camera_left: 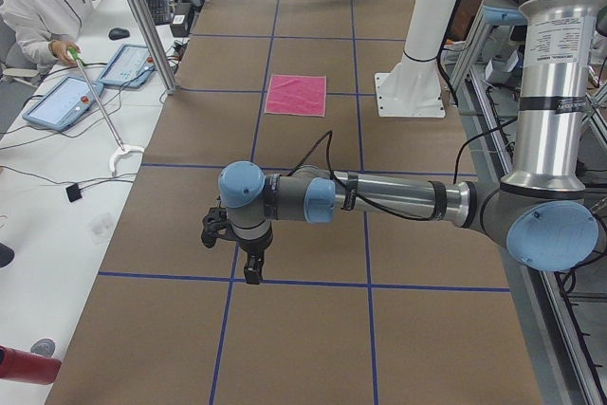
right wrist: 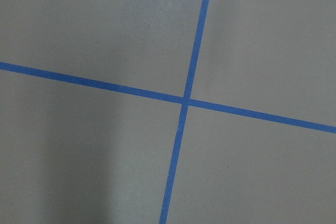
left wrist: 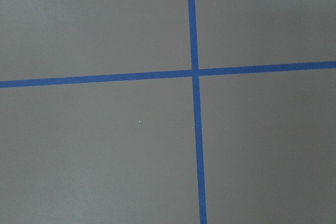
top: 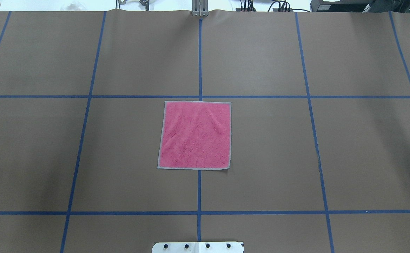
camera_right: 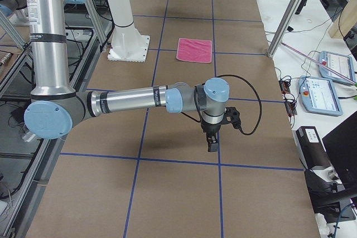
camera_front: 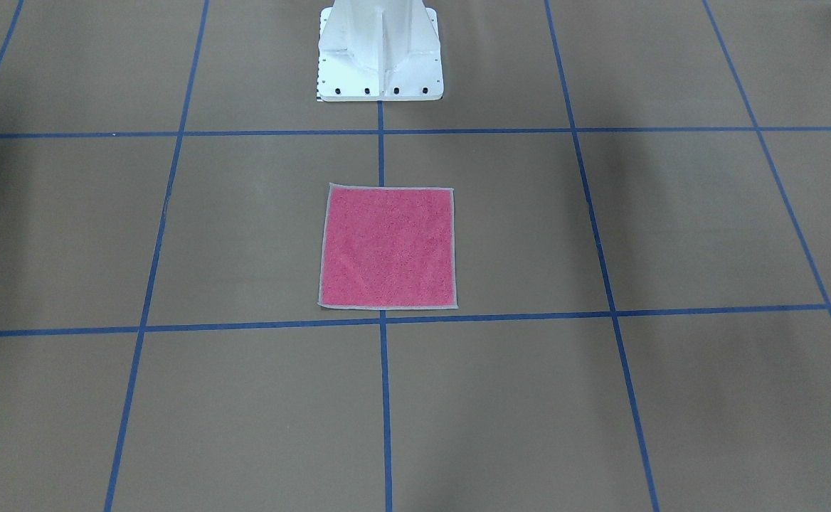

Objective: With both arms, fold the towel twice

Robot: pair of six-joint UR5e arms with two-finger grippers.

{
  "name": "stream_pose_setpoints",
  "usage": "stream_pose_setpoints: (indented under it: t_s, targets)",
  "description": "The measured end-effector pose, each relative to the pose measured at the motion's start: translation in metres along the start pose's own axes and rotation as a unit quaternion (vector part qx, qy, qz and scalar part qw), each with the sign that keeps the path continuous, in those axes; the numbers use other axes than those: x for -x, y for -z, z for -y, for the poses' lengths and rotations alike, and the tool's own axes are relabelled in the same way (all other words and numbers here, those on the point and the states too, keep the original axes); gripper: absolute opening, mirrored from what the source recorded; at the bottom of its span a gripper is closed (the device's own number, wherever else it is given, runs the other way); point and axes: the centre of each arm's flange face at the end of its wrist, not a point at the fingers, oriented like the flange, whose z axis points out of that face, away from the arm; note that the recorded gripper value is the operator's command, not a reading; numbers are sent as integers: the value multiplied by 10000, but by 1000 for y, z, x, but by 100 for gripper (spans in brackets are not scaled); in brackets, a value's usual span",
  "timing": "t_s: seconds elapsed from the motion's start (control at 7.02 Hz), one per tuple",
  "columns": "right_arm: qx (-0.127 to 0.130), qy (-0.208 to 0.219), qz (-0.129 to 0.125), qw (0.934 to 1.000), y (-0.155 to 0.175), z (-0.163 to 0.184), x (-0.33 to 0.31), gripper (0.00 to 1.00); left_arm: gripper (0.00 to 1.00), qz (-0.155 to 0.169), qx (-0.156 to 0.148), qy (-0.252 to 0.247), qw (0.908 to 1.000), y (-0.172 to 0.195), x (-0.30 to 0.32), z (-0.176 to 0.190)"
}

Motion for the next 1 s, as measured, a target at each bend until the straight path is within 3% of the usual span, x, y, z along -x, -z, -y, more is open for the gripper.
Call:
stream_pose_setpoints:
  t_s: [1.0]
  targets:
    - [-50, 175, 10, 9998, 4, 7, 18, 100, 100, -2, -114, -67, 9999, 4, -4, 4]
